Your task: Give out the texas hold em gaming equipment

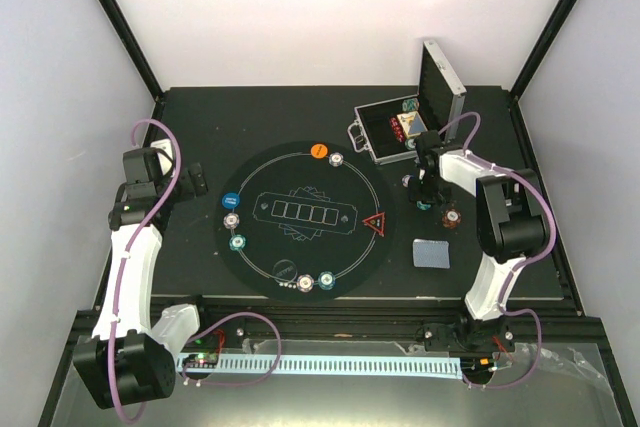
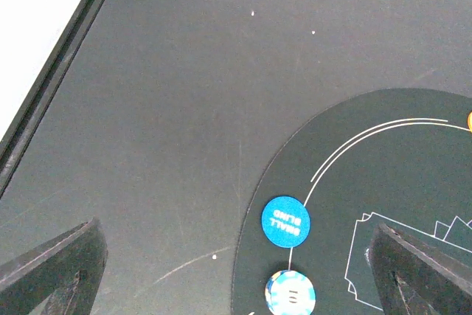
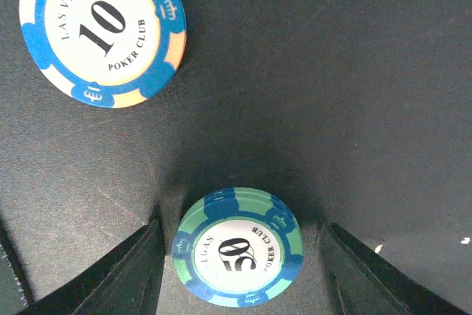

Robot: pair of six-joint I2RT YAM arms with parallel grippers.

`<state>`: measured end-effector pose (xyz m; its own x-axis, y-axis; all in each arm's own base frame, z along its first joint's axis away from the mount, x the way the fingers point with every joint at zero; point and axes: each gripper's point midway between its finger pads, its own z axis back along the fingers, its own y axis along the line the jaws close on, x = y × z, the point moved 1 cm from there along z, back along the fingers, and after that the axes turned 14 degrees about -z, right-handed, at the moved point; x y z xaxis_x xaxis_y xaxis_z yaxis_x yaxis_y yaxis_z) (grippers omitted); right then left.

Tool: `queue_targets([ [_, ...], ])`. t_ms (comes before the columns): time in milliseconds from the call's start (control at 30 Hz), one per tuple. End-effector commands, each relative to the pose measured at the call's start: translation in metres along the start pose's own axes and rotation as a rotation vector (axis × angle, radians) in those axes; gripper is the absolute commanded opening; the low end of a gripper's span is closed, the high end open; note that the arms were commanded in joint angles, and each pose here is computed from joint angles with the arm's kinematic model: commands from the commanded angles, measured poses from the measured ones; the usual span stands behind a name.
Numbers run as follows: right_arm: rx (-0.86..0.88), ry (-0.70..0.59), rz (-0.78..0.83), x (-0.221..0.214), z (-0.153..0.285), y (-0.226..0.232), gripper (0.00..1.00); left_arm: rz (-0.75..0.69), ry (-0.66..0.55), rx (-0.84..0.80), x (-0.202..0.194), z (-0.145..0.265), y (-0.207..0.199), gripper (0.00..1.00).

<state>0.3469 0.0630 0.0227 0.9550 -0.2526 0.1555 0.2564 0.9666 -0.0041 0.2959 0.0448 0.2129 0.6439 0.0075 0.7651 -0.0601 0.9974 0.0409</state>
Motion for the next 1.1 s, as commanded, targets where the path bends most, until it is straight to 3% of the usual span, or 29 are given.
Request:
queue_targets([
  [0, -0.041, 0.080, -0.018, -0.023, -0.013, -0.016, 0.58, -0.024, -0.031, -0.015, 0.009, 0.006, -0.004, 0.99],
  [600, 0.085, 0.145, -0.047, -0.035, -0.018, -0.004, 0.45, -0.023, -0.033, -0.008, 0.009, 0.007, -0.003, 0.99],
  [1067, 0.113, 0.031, 0.014, -0.015, 0.027, 0.038, 0.42, -0.023, -0.035, -0.008, 0.009, 0.008, -0.003, 0.99],
])
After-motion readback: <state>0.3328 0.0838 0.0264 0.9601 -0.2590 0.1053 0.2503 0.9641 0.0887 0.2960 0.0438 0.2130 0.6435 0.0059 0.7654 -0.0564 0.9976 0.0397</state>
